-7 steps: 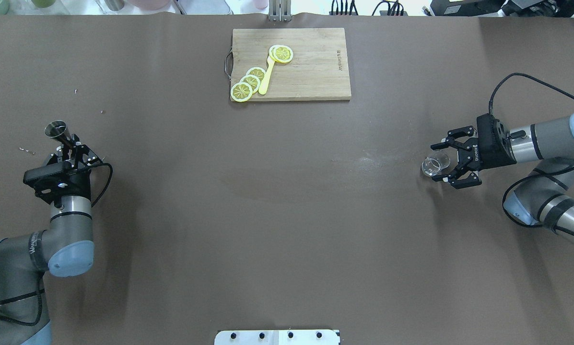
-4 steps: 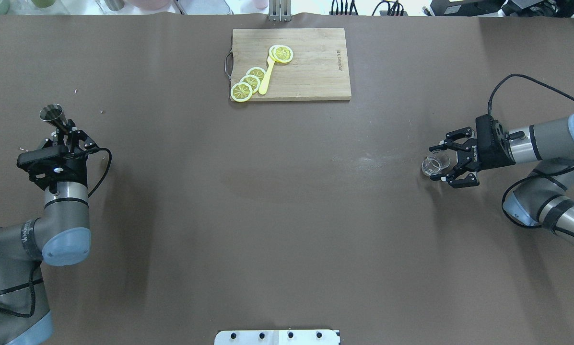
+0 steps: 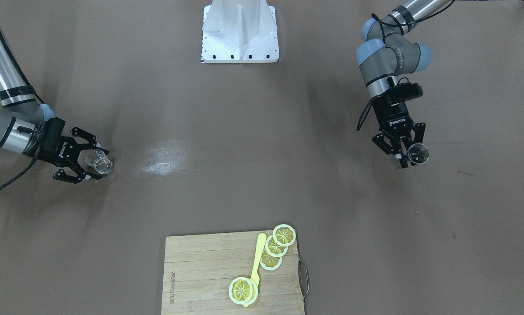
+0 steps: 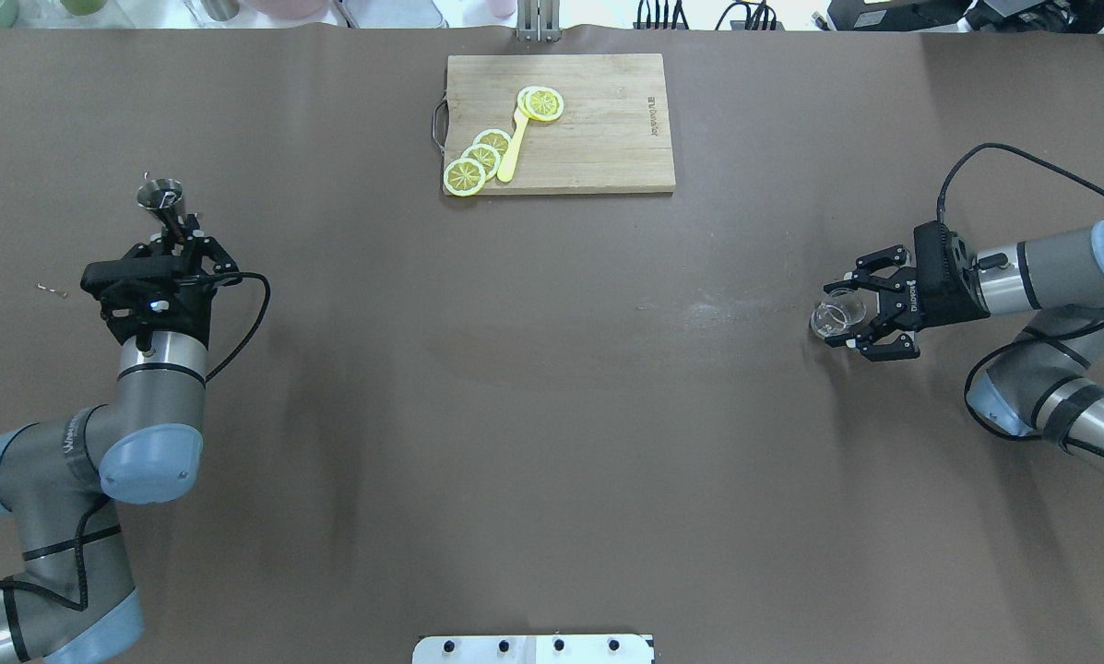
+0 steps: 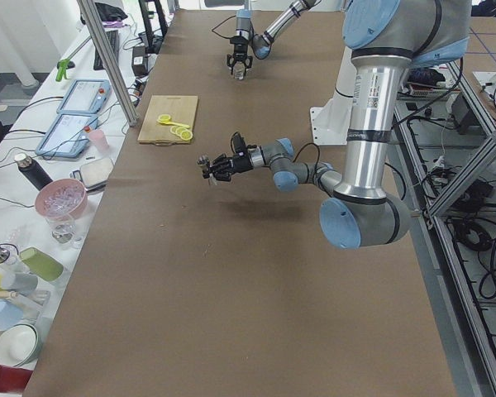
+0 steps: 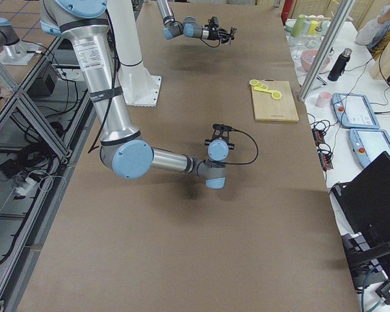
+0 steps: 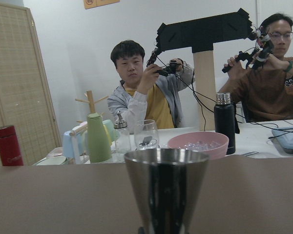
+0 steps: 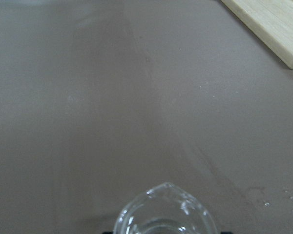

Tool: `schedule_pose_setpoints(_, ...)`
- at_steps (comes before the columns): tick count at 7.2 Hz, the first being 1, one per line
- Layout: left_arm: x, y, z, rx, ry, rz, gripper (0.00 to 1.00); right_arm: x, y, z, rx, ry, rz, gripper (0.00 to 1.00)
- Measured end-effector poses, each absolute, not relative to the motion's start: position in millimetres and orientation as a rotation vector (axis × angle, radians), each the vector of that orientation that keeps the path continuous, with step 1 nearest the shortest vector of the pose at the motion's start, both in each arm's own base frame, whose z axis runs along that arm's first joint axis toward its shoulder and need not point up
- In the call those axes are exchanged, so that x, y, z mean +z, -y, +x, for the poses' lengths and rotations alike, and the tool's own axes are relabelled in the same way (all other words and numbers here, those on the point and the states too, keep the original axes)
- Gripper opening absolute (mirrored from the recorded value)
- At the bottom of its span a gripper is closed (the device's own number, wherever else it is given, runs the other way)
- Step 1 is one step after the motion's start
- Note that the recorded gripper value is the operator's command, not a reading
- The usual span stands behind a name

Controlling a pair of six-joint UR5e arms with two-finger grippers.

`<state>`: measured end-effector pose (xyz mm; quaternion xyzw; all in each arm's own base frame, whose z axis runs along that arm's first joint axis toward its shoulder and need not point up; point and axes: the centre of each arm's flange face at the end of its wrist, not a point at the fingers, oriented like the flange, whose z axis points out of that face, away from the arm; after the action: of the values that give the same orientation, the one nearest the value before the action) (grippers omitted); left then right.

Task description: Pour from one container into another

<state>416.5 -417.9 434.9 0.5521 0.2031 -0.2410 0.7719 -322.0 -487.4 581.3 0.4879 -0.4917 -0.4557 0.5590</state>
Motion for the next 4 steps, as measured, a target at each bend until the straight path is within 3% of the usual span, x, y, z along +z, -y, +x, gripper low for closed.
schedule_pose_setpoints(2, 370, 421, 443, -0.336, -0.552, 1.220, 0.00, 582, 486, -324, -1.075, 1.160, 1.150, 0.76)
schedule_pose_setpoints(4, 285, 424, 473, -0.157, -0.689, 1.274, 0.00, 583, 485, -325, -1.075, 1.160, 1.148, 0.68)
